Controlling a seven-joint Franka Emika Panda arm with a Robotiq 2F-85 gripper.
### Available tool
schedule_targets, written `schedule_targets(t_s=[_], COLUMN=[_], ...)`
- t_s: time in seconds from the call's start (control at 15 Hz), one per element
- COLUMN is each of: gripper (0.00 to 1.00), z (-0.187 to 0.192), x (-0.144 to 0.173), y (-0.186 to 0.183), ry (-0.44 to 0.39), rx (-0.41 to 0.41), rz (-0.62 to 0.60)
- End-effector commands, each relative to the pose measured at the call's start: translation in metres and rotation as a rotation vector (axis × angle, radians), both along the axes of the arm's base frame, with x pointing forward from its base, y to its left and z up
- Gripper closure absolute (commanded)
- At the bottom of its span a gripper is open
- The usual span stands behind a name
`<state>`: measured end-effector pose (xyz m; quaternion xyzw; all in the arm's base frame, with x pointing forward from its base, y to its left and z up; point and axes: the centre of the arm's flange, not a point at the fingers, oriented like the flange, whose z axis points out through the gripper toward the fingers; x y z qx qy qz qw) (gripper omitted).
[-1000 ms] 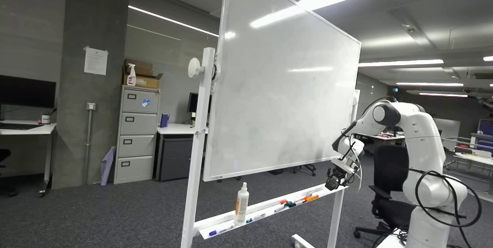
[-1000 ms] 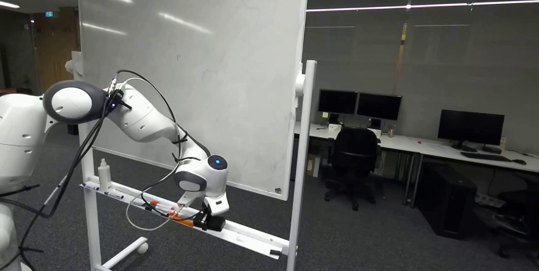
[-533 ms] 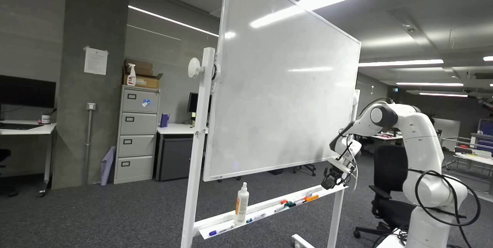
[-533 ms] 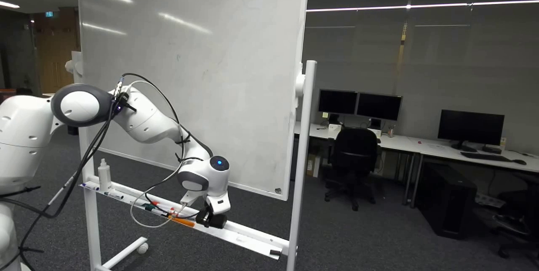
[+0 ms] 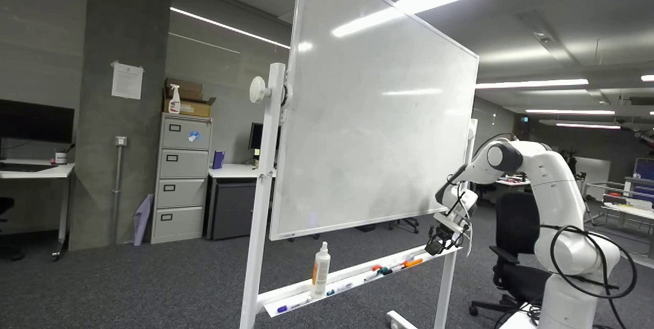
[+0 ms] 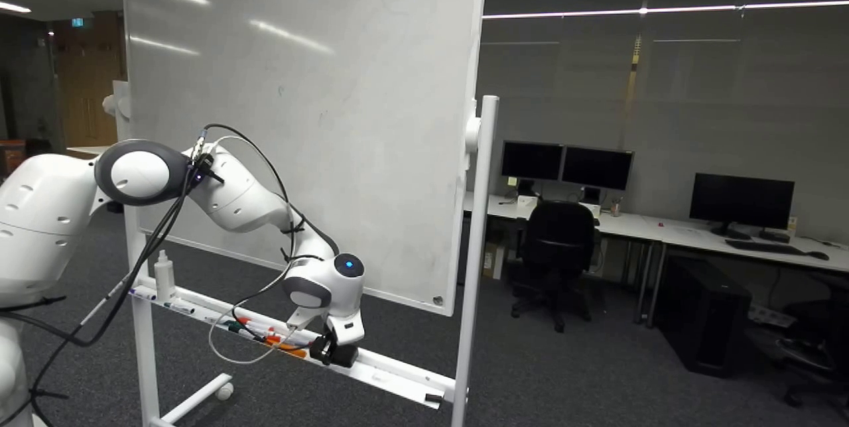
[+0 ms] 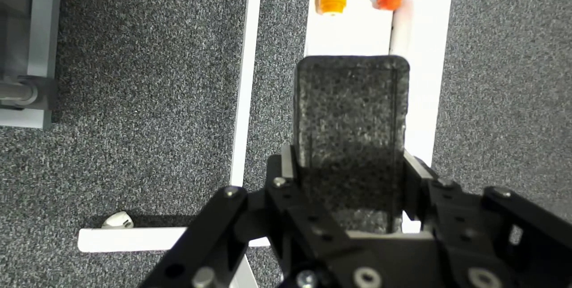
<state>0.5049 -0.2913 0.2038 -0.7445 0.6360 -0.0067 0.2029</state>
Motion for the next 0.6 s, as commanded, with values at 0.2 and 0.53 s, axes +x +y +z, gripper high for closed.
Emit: schedule_targets(t_s=[0.2,0.53], gripper=[0.66,0.66], z=[-0.0136,-0.0160], x=[0.0022,0.0041], y=[-0.0033,-0.0033], ry=[0.013,0.020], rx=[0.008,0.016], rz=[-0.031,-0.043])
